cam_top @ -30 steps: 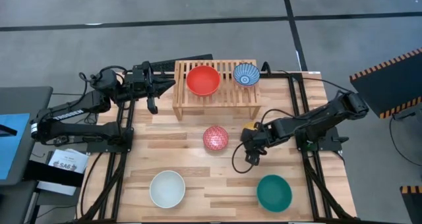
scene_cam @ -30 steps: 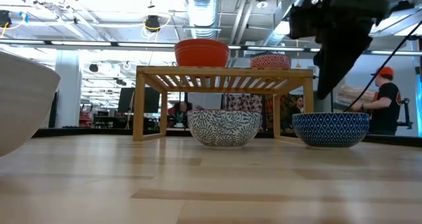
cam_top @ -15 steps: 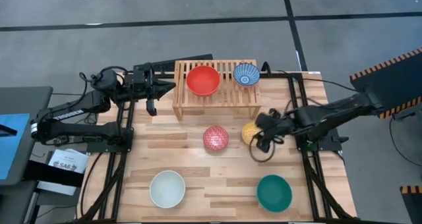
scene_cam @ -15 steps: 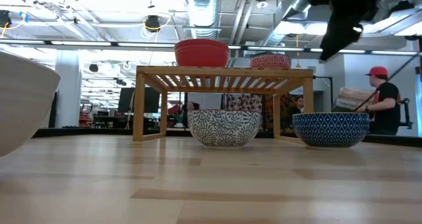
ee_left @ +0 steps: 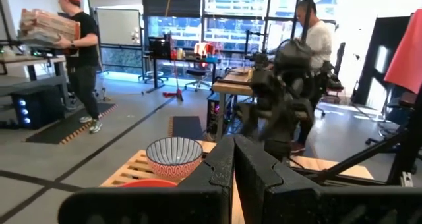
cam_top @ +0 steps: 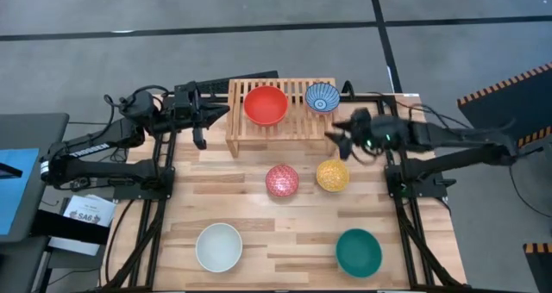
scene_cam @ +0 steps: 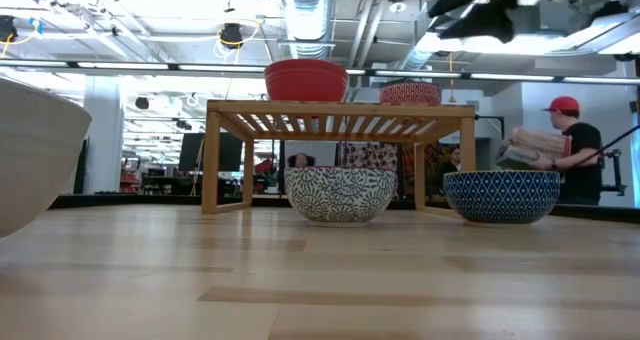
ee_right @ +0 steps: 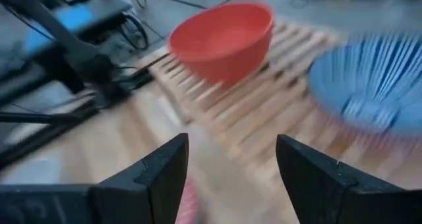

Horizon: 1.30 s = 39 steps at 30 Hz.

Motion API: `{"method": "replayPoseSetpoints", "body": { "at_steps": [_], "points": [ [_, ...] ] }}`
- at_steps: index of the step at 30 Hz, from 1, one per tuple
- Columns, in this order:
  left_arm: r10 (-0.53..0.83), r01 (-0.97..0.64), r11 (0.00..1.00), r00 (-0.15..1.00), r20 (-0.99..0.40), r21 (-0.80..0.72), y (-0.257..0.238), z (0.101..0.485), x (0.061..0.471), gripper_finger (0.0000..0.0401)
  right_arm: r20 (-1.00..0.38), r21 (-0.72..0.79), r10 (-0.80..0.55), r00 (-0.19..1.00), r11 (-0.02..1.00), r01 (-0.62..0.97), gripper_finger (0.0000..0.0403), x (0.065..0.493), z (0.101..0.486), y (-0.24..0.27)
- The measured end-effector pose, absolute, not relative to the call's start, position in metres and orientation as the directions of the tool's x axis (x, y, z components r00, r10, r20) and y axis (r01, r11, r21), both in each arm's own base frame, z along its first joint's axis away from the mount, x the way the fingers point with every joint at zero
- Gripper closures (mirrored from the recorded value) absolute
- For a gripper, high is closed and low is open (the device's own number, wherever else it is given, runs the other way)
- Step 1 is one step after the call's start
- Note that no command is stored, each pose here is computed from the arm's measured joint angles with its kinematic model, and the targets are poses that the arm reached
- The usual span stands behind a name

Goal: Place and stack bowls onto a shelf
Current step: Remove the small blue bowl on the shelf

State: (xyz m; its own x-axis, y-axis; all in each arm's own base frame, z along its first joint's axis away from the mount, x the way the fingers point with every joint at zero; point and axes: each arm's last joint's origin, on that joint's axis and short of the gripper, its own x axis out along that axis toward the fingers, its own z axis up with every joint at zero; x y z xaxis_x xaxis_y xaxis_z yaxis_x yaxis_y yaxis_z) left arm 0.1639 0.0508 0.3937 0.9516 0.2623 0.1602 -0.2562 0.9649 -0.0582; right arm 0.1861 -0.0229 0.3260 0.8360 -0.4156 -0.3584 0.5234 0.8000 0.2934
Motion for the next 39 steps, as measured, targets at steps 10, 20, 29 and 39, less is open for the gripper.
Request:
{"method": "replayPoseSetpoints", "body": {
  "at_steps": [10, 20, 29, 39],
  "points": [
    [0.270, -0.266, 0.963, 0.950, 0.157, -0.044, 0.051, 0.393, 0.164, 0.0401, -0.589, -0.075, -0.397, 0.704, 0.894, 0.441, 0.0148, 0.233, 0.353, -0.089],
    [0.270, -0.267, 0.963, 0.950, 0.157, -0.043, 0.051, 0.393, 0.164, 0.0401, -0.731, -0.201, -0.384, 0.565, 0.911, 0.360, 0.0148, 0.253, 0.323, -0.123],
    [0.262, -0.262, 0.965, 0.953, 0.153, -0.024, 0.051, 0.393, 0.164, 0.0401, -0.786, -0.201, -0.368, 0.497, 0.912, 0.357, 0.0214, 0.268, 0.299, -0.137],
    [0.263, -0.265, 0.964, 0.954, 0.141, -0.007, 0.042, 0.396, 0.137, 0.0401, -0.736, -0.138, -0.350, 0.580, 0.916, 0.377, 0.0352, 0.258, 0.324, -0.106]
  ]
}}
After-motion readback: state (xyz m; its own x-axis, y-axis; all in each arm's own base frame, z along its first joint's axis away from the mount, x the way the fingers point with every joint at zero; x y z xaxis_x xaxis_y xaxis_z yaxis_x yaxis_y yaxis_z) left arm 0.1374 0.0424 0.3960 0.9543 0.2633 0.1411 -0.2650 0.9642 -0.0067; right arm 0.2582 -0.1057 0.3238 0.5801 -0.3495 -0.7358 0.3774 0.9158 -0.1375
